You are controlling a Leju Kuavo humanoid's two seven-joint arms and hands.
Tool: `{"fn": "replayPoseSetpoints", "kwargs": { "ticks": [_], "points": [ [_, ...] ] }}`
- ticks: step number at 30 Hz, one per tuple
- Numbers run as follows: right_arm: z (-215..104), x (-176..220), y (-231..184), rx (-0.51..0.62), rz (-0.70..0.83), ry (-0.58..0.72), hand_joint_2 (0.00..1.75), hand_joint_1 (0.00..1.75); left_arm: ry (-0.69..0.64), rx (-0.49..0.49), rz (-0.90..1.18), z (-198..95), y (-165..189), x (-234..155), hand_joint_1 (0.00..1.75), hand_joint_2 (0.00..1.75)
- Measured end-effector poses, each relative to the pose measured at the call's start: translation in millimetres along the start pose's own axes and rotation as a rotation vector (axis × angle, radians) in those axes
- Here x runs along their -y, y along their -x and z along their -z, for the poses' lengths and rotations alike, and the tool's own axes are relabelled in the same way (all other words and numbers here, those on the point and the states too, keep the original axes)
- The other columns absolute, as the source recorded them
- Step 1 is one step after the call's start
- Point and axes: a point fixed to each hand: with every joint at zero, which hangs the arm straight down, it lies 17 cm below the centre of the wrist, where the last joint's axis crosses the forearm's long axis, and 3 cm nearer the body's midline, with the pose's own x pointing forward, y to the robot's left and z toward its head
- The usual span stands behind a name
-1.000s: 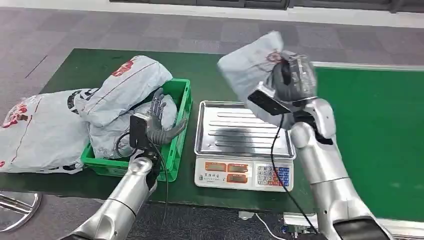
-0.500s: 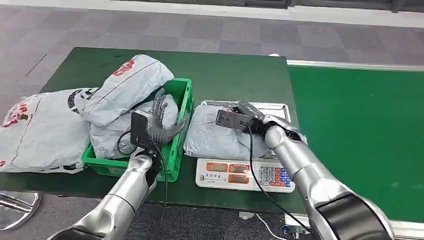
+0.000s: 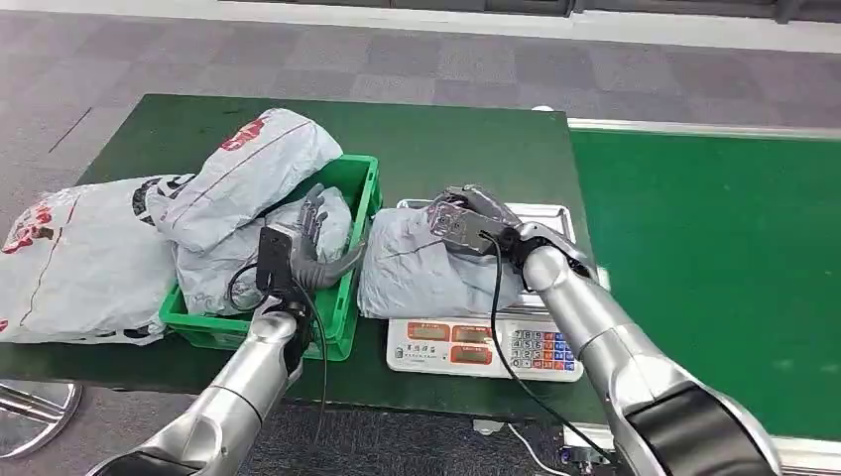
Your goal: Moved the parcel from conveyor to table for the left to box.
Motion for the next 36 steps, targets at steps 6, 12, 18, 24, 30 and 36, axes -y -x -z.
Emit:
{"fn": "replayPoseSetpoints", "kwargs": {
  "ticks": [6,12,18,24,30,36],
  "points": [
    [0.7,2.3,-4.3,0.011,-0.003,0.006,1.75,0.00,-0.001,-0.002,0.003,-0.5,1.1,-1.8,0.00,1.75],
    [-5.4,25.3,-24.1,0.104,0.030,0.137,1.75,0.00,-0.006,-0.003,0.009,-0.3,1.8,-5.3,0.00,1.75],
    [-58.3,76.3,-60.1,0.266,0.171,0.384,1.75,0.00,-0.023,-0.005,0.007,0.5,2.9,-18.9,0.00,1.75],
    [-144.6,133.0,-63.5,0.360,0.139,0.730,1.75,0.00,-0.071,0.013,0.067,1.3,-0.1,-39.7,0.00,1.75],
    [-217.4,177.8,-63.5,0.359,0.050,1.022,1.75,0.00,-0.080,0.126,0.104,14.8,-38.5,-46.0,0.00,1.75],
    [-245.0,190.7,-83.8,0.402,-0.015,1.126,1.75,0.00,0.111,0.258,0.103,27.1,-87.3,19.2,0.00,1.75]
  ]
}}
